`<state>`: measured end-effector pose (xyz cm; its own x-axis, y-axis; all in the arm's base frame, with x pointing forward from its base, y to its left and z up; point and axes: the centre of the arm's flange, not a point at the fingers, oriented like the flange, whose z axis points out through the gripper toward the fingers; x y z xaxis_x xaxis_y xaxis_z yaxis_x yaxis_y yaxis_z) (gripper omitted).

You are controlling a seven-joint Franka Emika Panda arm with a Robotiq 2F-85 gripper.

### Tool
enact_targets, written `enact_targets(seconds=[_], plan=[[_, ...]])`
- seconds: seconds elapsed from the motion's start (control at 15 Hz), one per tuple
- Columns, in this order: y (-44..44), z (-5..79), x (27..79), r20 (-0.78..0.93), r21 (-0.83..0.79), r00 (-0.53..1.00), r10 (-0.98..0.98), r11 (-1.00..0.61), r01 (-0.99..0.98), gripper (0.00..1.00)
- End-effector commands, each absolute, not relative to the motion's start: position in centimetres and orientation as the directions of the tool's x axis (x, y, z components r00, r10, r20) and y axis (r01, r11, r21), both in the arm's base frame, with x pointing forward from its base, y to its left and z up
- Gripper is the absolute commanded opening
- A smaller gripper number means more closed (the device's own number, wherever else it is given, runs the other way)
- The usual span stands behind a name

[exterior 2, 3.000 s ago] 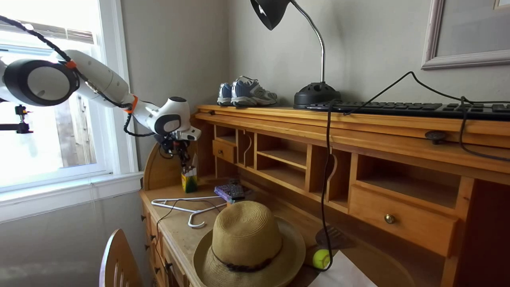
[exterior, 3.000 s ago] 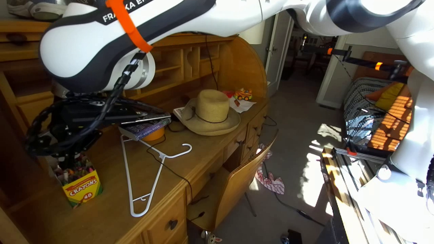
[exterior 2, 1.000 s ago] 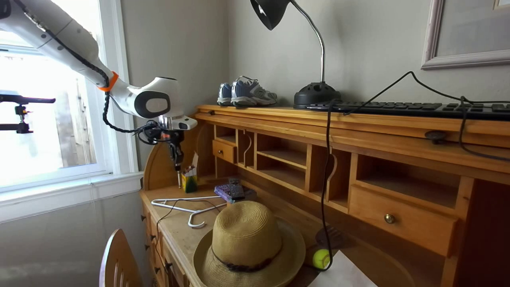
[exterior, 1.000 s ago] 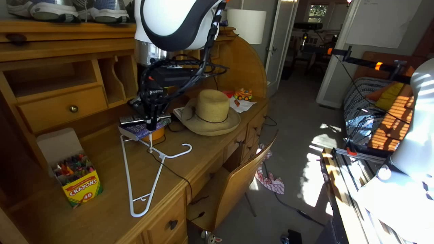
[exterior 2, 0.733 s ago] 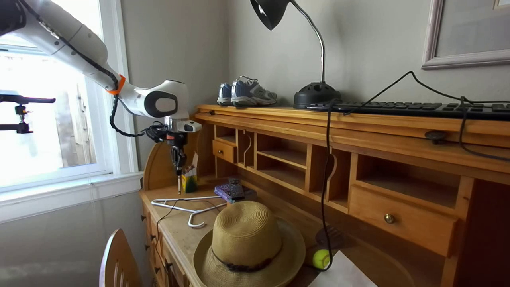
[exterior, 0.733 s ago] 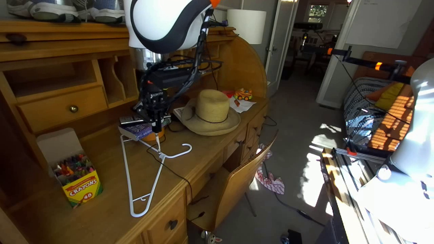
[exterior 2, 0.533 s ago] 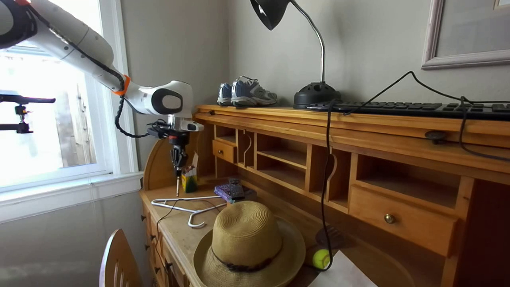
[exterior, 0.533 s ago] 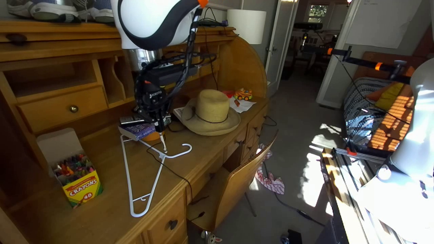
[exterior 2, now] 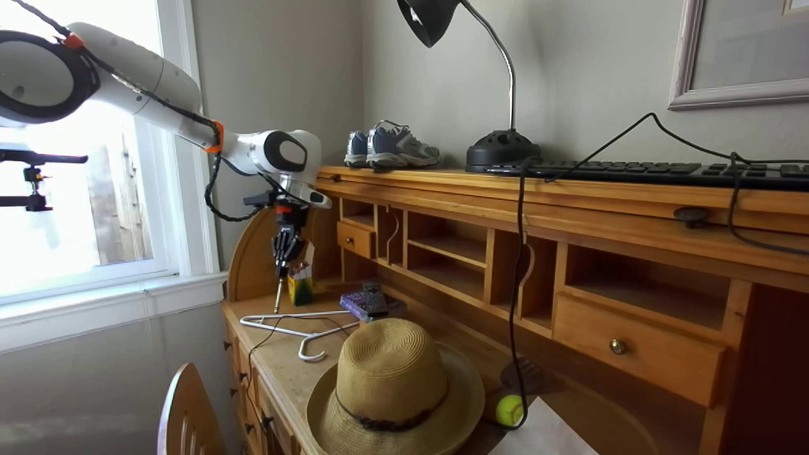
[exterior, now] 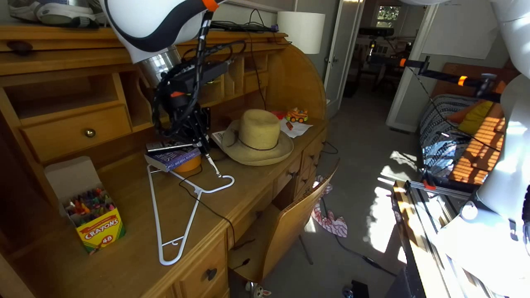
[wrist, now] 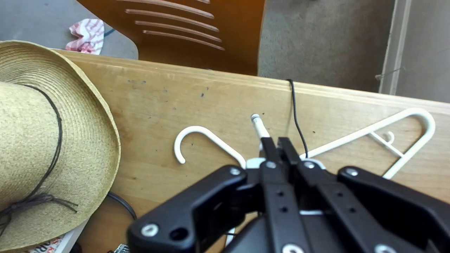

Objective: Move the white crayon from the box to the desk

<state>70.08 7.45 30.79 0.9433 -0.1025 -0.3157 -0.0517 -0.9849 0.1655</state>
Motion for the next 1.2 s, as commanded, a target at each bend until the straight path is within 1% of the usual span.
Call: enact_targets(seconds=[0.0,0.47,0.87,0.93,1.0,1.07,1.13], plan=[[9.0,28.4,74.3,-0.366,0.202,0.930,-0.045,-0.979,0.032,0.02],[10.9,23.3,75.8,-0.357,0.227,0.934,-0.007,-0.971,0.079,0.02],[11.0,21.5,76.4,-0.350,0.227,0.937,0.000,-0.970,0.085,0.02],[11.0,21.4,76.5,-0.347,0.228,0.938,0.001,-0.970,0.086,0.13],[11.1,21.3,76.6,-0.342,0.228,0.940,0.003,-0.970,0.086,0.14],[11.1,21.2,76.7,-0.338,0.226,0.941,0.005,-0.970,0.086,0.22],[11.2,21.1,76.7,-0.335,0.224,0.942,0.006,-0.971,0.086,0.39]])
